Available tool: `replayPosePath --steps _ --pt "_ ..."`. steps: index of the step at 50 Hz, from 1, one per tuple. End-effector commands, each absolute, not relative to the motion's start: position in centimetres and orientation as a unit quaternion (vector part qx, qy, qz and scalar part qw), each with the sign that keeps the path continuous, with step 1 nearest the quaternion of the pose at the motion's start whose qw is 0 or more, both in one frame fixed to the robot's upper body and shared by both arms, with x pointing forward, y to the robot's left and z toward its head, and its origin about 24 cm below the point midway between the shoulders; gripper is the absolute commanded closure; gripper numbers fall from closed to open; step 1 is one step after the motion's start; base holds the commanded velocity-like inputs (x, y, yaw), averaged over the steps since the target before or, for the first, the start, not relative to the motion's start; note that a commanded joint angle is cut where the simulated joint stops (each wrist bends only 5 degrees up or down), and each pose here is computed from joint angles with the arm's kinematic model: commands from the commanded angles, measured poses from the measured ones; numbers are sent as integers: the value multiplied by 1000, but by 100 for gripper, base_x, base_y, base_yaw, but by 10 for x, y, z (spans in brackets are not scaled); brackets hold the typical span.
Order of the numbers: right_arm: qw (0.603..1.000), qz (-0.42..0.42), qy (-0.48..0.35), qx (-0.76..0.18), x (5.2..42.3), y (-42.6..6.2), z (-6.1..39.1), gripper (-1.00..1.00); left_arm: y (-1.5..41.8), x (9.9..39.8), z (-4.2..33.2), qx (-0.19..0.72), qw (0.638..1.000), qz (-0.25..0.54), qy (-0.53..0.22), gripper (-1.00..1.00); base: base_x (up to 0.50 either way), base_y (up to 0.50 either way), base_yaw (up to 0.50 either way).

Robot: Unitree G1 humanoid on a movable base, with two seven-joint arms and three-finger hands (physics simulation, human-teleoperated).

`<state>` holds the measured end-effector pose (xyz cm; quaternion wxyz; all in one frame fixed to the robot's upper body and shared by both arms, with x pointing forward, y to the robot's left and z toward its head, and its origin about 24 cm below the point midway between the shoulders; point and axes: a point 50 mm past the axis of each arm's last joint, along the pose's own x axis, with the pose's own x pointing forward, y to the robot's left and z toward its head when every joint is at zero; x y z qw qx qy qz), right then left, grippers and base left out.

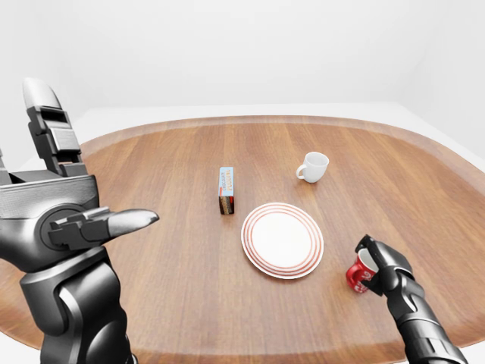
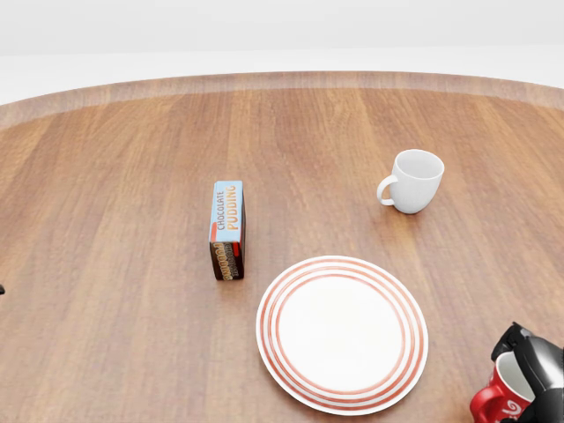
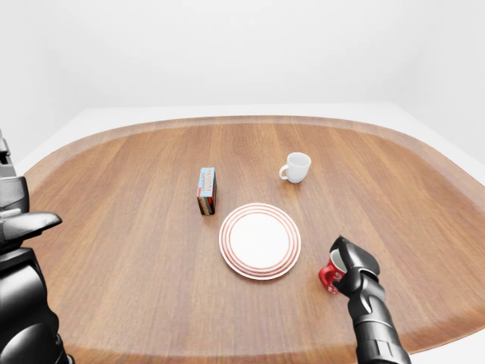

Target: Pick up the red mug and put it on the plate

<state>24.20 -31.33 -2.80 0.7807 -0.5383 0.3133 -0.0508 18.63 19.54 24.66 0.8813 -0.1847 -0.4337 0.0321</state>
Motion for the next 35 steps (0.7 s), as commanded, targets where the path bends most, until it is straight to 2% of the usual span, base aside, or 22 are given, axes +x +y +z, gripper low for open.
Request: replayPosePath --steps 1,10,20,25,35 --pt "804 -84 303 -504 238 -310 -34 100 195 186 247 -184 881 32 -434 -100 0 0 0" --pt "807 -67 256 -528 242 -302 -10 100 195 188 245 -181 883 31 -431 -100 0 0 0" --pt "784 -55 225 -576 235 -299 22 100 194 187 245 -179 884 31 -431 -100 0 0 0" --pt "756 -38 206 -620 242 -290 49 100 194 186 245 -179 884 31 -431 -100 0 0 0" --pt "741 -8 173 -649 268 -265 81 100 194 186 245 -179 884 31 -431 -100 0 0 0"
